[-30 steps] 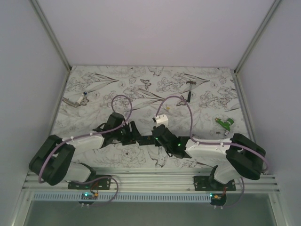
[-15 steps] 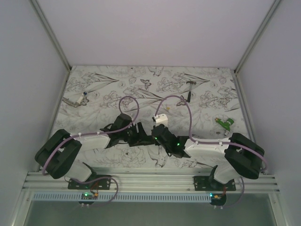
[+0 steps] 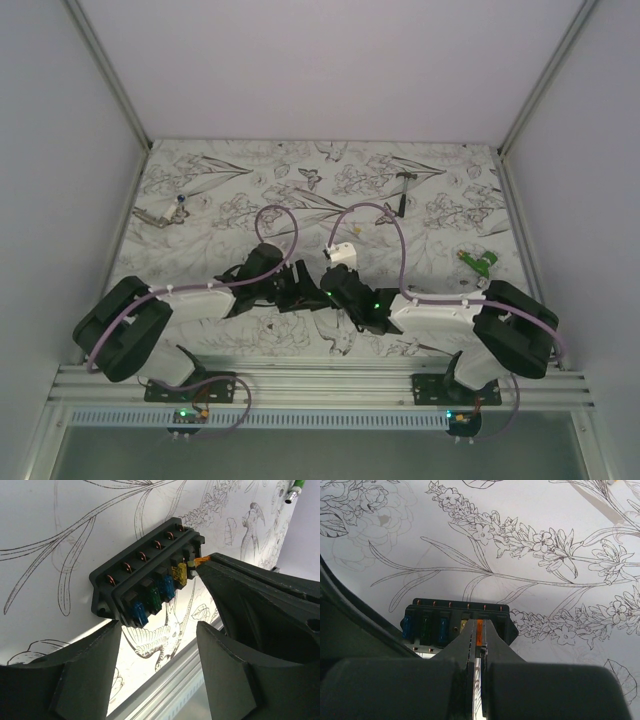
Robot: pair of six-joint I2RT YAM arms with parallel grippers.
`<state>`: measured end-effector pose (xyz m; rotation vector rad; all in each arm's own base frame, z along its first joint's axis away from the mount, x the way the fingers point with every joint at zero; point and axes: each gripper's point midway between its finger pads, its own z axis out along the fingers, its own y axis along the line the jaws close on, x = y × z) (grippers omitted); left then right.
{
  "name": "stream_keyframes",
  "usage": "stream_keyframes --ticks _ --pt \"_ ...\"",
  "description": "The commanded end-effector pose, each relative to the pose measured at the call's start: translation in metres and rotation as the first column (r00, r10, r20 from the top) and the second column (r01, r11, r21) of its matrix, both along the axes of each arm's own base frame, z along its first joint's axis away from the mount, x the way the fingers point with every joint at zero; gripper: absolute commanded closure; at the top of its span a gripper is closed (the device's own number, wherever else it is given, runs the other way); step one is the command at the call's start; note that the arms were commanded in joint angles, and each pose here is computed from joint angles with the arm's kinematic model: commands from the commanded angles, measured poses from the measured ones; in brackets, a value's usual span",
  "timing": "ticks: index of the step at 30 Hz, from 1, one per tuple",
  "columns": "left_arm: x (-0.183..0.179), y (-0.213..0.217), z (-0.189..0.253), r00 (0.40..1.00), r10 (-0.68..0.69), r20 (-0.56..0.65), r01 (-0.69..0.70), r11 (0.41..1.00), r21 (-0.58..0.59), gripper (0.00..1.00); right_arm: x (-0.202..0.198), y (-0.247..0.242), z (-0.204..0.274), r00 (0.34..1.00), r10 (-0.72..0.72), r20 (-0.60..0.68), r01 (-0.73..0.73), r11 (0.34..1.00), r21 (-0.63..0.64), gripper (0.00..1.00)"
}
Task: Snap on the fuse box
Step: Install the fuse at the fuse box base.
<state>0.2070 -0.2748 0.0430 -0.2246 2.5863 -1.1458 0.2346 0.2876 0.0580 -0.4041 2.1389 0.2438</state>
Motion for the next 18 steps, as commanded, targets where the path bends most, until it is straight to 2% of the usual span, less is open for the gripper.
stream_keyframes --ticks 1,18 --pt "0.001 0.004 0.003 1.0 0.023 0.012 -0.023 1.0 -0.014 0.35 0.007 0.002 0.01 0.999 -0.032 0.039 0.032 0.999 -0.003 1.0" --pt "0.005 0.012 -0.002 0.998 0.056 -0.012 -0.056 0.998 0.003 0.35 0.01 0.001 -0.005 0.999 -0.029 0.029 0.03 0.999 -0.036 1.0"
